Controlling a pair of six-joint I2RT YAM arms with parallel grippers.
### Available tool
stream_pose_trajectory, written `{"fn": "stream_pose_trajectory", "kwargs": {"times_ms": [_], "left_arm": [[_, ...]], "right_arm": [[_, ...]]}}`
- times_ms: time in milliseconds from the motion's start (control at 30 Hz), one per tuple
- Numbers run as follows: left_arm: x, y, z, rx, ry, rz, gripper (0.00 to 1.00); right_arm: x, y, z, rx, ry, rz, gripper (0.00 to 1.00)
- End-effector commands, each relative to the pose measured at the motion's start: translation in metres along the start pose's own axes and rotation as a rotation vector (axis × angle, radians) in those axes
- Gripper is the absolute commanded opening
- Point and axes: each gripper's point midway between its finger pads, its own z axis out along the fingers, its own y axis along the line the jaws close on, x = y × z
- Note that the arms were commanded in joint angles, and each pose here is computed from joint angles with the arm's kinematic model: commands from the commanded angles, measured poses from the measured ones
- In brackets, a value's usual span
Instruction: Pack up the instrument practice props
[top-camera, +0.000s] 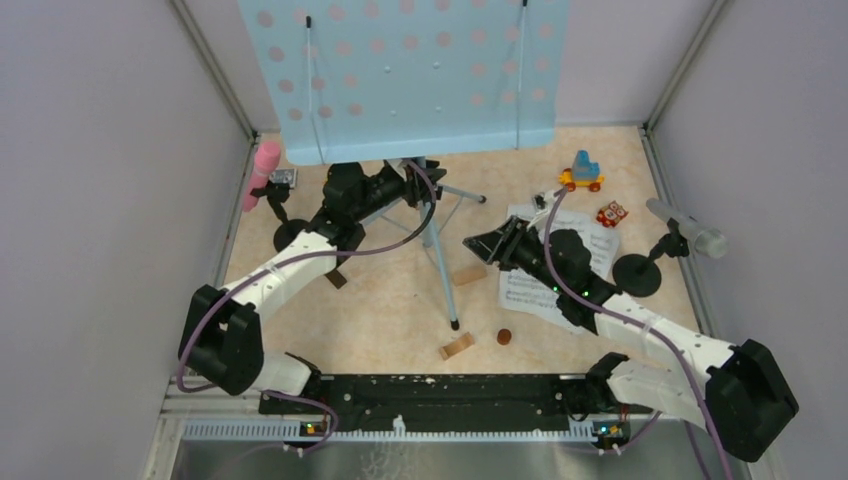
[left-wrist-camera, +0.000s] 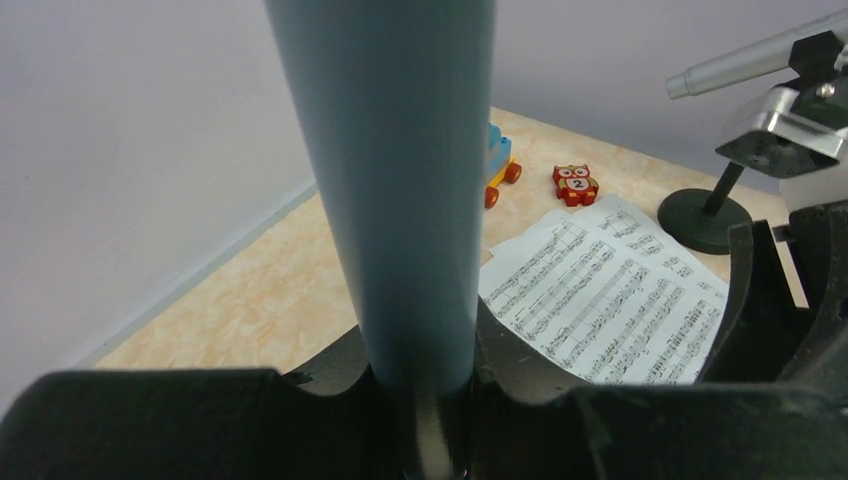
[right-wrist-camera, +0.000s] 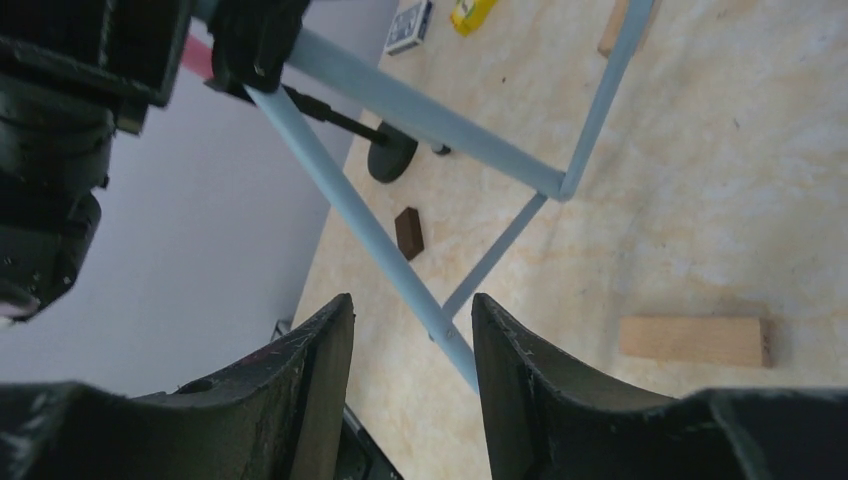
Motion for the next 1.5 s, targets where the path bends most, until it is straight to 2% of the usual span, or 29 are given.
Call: {"fn": "stream_pose_trajectory", "kwargs": {"times_ms": [0,100,200,333,500,667,867,1300,1467], "left_arm": [[0.042,-0.03,-0.014,0.129,0.101,0.042,0.0],[0.041,-0.03,-0.014,0.128,0.094,0.041,0.0],[0.038,-0.028,-0.011,0.122,0.093,0.031,0.0],[0.039,-0.029,-0.009,0.127,0.079,-0.012,0.0],[0.041,-0.033,-0.007,0.162,0.05,-0.083,0.0],[0.04,-0.033,-0.006,0.168,0.055,-0.087,0.0],[0.043,-0.031,-0.005,0.168,0.07,-0.085,0.0],[0.046,-0.033,-0.002,0.2,0.088,-0.072,0.0],[0.045,-0.034,-0.002,0.208,0.089,-0.077,0.0]], "right_arm": [[-0.054,0.038,0.015,-0.044,-0.159,-0.026,0.48],[-0.065,0.04,0.029,-0.03,-0.151,-0.034,0.49],[-0.069,0.04,0.046,-0.064,-0.047,0.011,0.49],[-0.08,0.038,0.059,-0.165,0.042,0.103,0.42],[-0.081,0.052,0.067,-0.254,0.109,0.113,0.42],[-0.087,0.067,0.067,-0.314,0.113,0.12,0.47],[-0.089,0.069,0.072,-0.34,0.107,0.157,0.47],[-0.09,0.073,0.089,-0.394,0.152,0.2,0.43],[-0.083,0.07,0.092,-0.408,0.172,0.209,0.36]]}}
